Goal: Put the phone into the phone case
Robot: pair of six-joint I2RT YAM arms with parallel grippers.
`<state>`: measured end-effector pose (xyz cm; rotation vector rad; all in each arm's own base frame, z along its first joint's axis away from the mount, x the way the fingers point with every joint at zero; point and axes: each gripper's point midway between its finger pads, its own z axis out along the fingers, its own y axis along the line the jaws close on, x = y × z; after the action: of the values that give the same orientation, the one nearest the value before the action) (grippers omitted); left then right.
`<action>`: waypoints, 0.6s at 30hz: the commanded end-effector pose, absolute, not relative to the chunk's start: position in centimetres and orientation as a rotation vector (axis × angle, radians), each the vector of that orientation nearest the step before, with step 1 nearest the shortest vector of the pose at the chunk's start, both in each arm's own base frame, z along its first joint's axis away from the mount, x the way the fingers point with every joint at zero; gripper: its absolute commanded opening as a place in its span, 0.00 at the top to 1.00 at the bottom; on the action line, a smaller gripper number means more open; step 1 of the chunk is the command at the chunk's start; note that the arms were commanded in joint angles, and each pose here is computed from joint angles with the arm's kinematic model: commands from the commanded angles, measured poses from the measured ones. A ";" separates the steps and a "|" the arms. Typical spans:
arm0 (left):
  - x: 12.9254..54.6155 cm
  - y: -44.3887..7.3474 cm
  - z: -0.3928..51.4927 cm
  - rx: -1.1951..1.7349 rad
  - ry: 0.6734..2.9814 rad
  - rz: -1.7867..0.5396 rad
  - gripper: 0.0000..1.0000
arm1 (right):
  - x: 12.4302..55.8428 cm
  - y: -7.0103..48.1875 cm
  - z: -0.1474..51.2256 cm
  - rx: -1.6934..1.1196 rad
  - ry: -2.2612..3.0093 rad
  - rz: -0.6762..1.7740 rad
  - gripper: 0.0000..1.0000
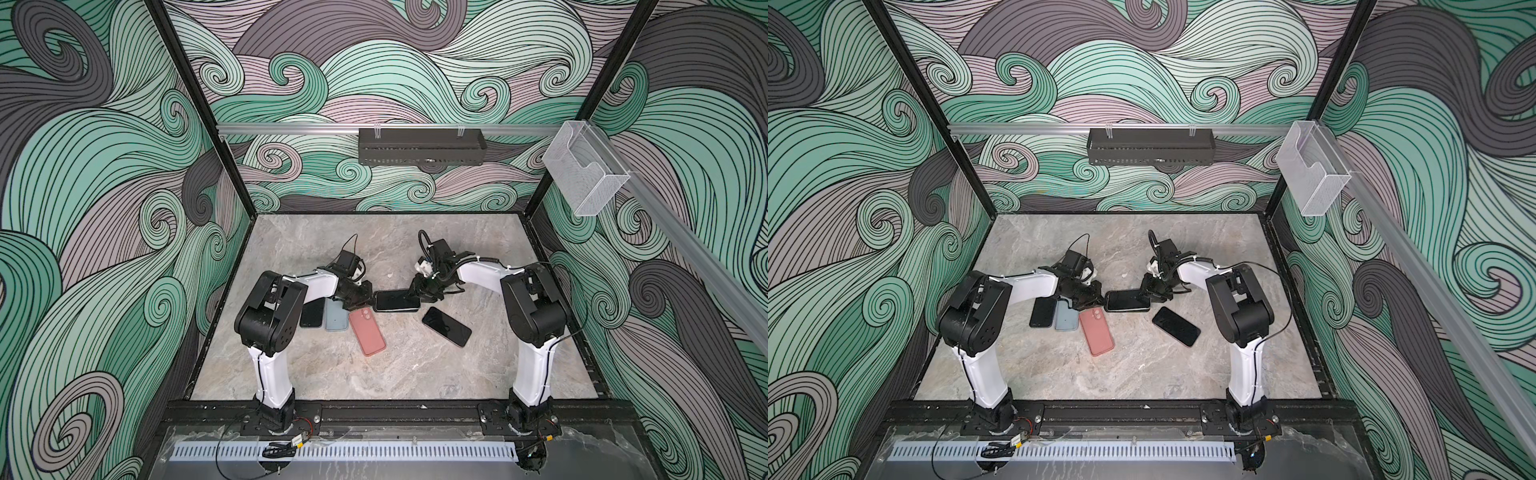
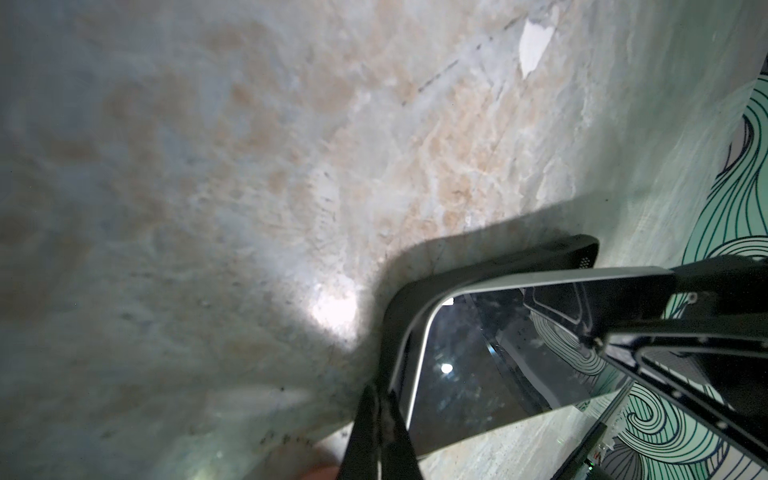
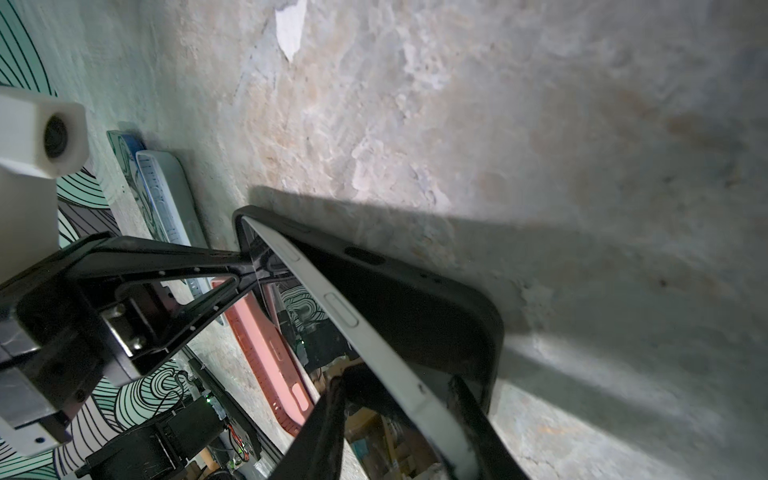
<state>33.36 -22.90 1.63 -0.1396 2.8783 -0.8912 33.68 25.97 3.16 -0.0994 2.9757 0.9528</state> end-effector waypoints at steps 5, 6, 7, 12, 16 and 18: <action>33.1 -26.0 6.1 -0.025 2.763 -1.115 0.89 | 32.7 25.1 1.5 -0.091 3.054 0.822 0.61; 33.1 -26.0 6.2 -0.018 2.761 -1.118 0.88 | 32.6 25.1 1.5 -0.091 3.057 0.820 0.61; 33.2 -26.0 6.4 -0.016 2.756 -1.118 0.88 | 32.6 25.0 1.4 -0.092 3.058 0.818 0.61; 33.2 -26.0 6.5 0.003 2.751 -1.120 0.86 | 32.7 25.1 1.4 -0.097 3.064 0.815 0.61; 33.1 -25.6 5.3 -0.011 2.792 -1.074 0.86 | 32.8 25.0 1.4 -0.107 3.076 0.787 0.60; 33.0 -25.0 4.8 -0.032 2.811 -1.014 0.86 | 33.0 24.9 1.6 -0.114 3.076 0.770 0.59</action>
<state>32.91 -25.23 5.01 -0.0451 2.7944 -1.0642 33.63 25.99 3.10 -0.1200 3.0039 0.9033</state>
